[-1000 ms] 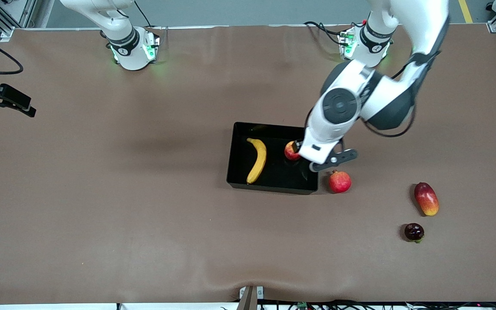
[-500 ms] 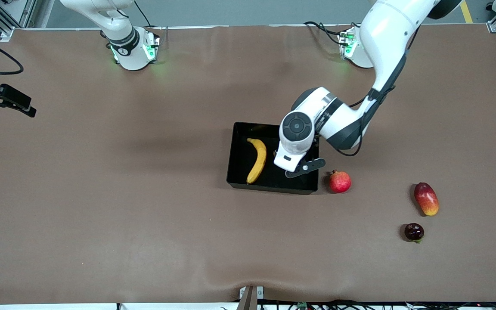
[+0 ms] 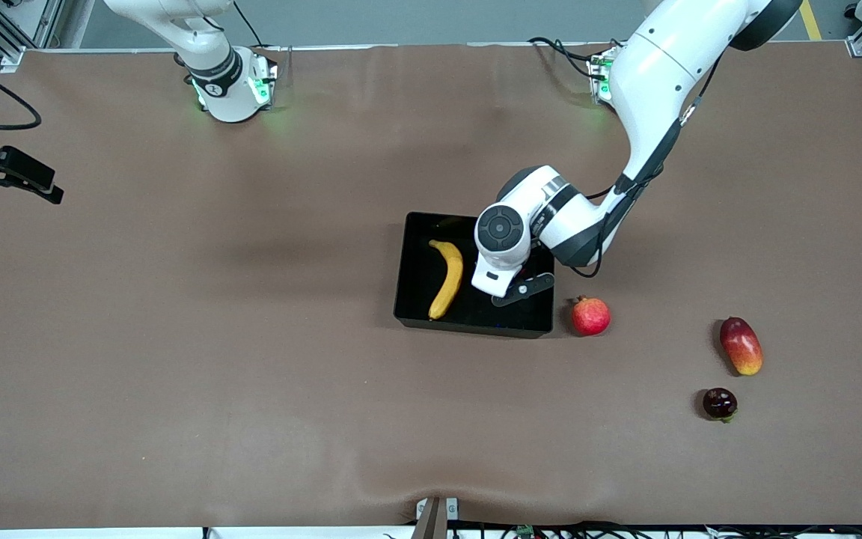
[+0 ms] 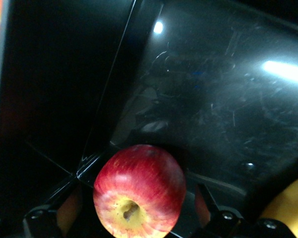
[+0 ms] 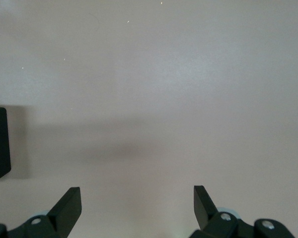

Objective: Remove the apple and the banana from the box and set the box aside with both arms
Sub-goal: 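Carry the apple out of the tray beside the mango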

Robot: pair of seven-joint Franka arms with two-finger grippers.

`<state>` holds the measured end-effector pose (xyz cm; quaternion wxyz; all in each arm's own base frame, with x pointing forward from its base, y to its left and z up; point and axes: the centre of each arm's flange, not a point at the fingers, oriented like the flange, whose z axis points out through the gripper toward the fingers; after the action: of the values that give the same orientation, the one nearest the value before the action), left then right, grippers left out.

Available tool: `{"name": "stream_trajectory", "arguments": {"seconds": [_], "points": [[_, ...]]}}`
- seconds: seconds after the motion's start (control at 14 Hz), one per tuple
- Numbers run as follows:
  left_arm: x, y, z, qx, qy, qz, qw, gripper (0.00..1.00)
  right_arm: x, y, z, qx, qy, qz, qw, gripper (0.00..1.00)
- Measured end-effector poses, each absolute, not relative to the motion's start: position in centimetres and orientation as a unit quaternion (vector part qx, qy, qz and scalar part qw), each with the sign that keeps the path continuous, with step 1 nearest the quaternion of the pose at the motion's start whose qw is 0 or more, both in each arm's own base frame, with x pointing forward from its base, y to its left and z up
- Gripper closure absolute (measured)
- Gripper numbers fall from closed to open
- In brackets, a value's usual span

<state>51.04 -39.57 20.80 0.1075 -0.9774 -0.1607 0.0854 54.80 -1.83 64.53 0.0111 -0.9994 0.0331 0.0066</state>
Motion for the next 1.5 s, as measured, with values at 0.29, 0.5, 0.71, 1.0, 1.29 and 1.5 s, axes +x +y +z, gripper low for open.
{"name": "stream_trajectory", "arguments": {"seconds": [0.29, 0.5, 0.71, 1.0, 1.29, 1.5], "points": [[50.8, -39.5, 20.5, -0.977, -0.160, 0.087, 0.109, 0.19, 54.8, -1.8, 64.5, -0.999, 0.033, 0.007, 0.011, 0.00], [51.3, -39.6, 21.1, -0.978, -0.163, 0.080, 0.102, 0.25, 54.8, -1.8, 64.5, -0.999, 0.033, 0.007, 0.011, 0.00], [53.1, -40.1, 24.2, -0.980, -0.172, 0.057, 0.081, 0.25, 54.8, -1.8, 64.5, -0.999, 0.033, 0.007, 0.011, 0.00], [56.3, -38.2, 34.1, -0.978, -0.196, 0.010, 0.067, 0.25, 54.8, -1.8, 64.5, -0.999, 0.032, 0.007, 0.011, 0.00], [59.8, -30.8, 40.2, -0.981, -0.185, 0.000, 0.066, 0.25, 54.8, -1.7, 64.5, -0.999, 0.032, 0.007, 0.011, 0.00], [62.9, -21.9, 41.0, -0.984, -0.167, 0.027, 0.057, 0.25, 54.8, -1.7, 64.5, -0.999, 0.032, 0.007, 0.011, 0.00]]}}
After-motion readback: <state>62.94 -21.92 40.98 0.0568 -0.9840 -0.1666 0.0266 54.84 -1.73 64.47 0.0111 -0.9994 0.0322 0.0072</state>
